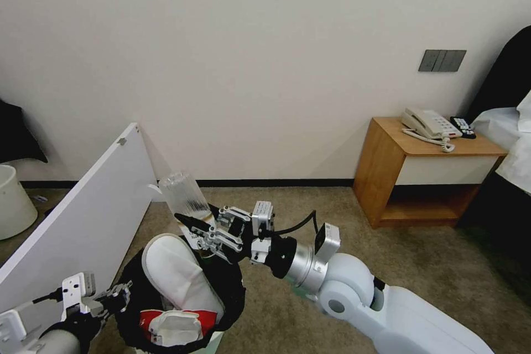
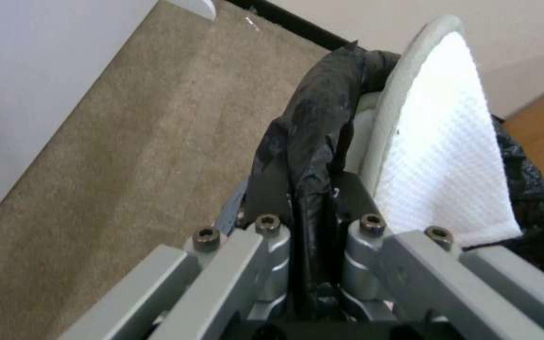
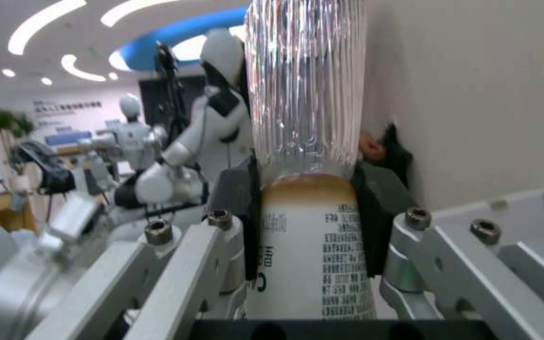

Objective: Pick up the trash bin, then pick up the garbage from the floor and place it into the trash bin.

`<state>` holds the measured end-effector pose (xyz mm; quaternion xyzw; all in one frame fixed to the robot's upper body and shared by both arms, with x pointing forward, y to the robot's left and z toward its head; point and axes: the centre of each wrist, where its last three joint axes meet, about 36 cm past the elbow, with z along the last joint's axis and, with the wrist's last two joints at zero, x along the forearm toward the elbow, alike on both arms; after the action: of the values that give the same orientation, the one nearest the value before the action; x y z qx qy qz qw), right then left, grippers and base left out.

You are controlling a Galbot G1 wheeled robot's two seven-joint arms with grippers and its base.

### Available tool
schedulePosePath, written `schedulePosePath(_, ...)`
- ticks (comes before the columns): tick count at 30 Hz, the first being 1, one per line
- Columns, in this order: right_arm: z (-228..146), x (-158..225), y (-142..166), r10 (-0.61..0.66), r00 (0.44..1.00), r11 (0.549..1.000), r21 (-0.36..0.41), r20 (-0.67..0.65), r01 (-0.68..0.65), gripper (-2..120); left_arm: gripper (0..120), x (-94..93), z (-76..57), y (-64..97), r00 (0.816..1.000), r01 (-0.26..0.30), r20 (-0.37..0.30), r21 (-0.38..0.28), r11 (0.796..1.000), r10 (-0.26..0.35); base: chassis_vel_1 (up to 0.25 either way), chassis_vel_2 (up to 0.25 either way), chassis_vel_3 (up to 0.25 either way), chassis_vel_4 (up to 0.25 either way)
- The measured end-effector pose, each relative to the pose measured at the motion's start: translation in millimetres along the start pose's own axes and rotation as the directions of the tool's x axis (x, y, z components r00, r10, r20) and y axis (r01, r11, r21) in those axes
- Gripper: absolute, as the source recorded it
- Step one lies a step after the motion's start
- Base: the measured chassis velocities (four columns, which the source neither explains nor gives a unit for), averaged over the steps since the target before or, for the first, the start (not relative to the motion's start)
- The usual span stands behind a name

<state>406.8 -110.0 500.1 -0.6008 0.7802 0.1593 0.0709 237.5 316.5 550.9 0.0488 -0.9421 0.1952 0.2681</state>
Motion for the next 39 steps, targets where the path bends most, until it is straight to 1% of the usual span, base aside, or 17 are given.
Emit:
schedulePosePath(15, 29, 12, 7, 0.044, 0.994, 0.999, -0.026, -0.103, -0.047, 27, 5, 0.1, 0.5, 0.1, 1.000, 0.001, -0.002, 0.002, 1.000, -0.001, 0.000, 0.000, 0.000, 0.000)
schedulePosePath(29, 48, 16, 13, 0.042, 0.986, 0.997, -0.050, -0.160, -0.051, 27, 5, -0.4, 0.8, -0.7, 1.000, -0.002, -0.003, 0.004, 1.000, 0.002, 0.000, 0.000, 0.000, 0.000)
schedulePosePath(39, 56, 16, 13, 0.046, 0.981, 0.997, -0.051, -0.189, -0.057, 27, 5, -0.7, 0.2, -1.1, 1.000, -0.005, -0.001, 0.003, 1.000, 0.005, 0.000, 0.000, 0.000, 0.000)
